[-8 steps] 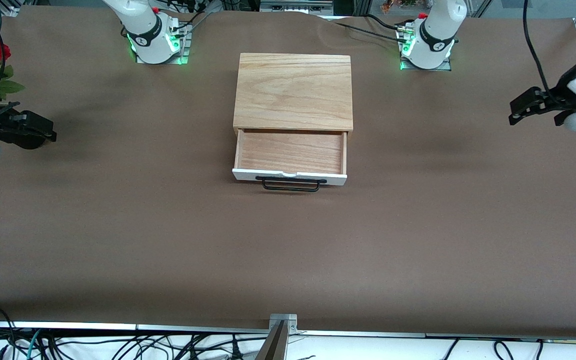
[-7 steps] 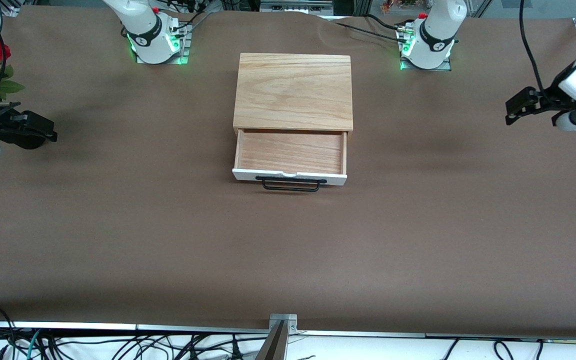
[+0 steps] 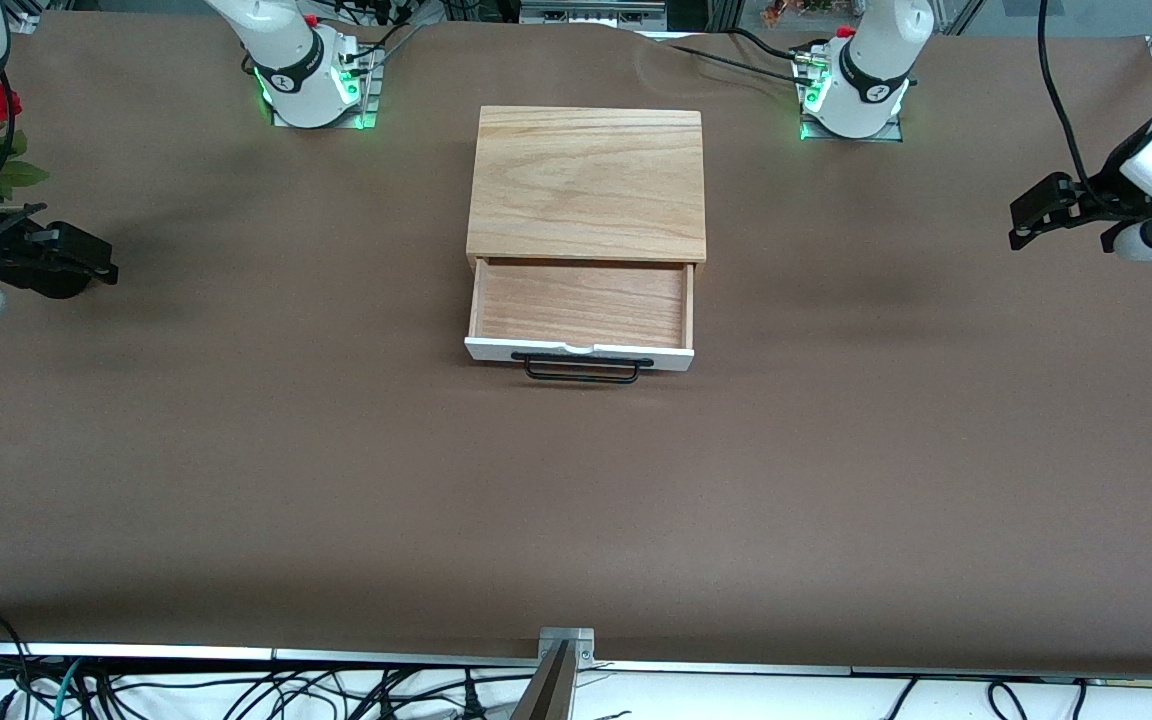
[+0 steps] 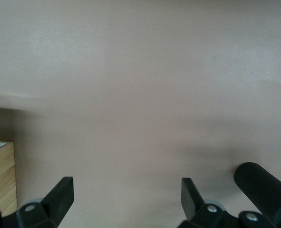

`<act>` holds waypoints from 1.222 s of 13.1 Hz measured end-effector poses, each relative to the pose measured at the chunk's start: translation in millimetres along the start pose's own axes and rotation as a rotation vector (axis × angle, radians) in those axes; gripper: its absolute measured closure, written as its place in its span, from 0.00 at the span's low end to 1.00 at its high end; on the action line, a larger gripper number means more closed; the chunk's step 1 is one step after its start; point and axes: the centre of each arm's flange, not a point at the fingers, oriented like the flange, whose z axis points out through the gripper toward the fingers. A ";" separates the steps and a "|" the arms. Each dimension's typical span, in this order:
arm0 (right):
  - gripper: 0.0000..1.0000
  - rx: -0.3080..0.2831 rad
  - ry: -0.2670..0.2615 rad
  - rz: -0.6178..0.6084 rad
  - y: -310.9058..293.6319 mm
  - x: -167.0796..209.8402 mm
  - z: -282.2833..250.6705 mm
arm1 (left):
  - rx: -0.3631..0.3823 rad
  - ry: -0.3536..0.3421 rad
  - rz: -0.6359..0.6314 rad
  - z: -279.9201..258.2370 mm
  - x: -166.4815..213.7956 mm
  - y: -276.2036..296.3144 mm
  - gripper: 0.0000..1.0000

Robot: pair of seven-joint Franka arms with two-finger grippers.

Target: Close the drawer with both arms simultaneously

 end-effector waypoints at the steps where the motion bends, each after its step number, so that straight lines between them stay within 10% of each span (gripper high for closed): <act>1: 0.00 0.000 0.000 0.000 0.0 0.1 0.0 | -0.025 0.002 -0.018 -1.1 0.2 -7.5 0.00; 16: 0.00 0.000 0.000 0.000 0.3 0.5 0.3 | -0.046 0.006 -0.034 -3.3 0.3 -14.5 0.00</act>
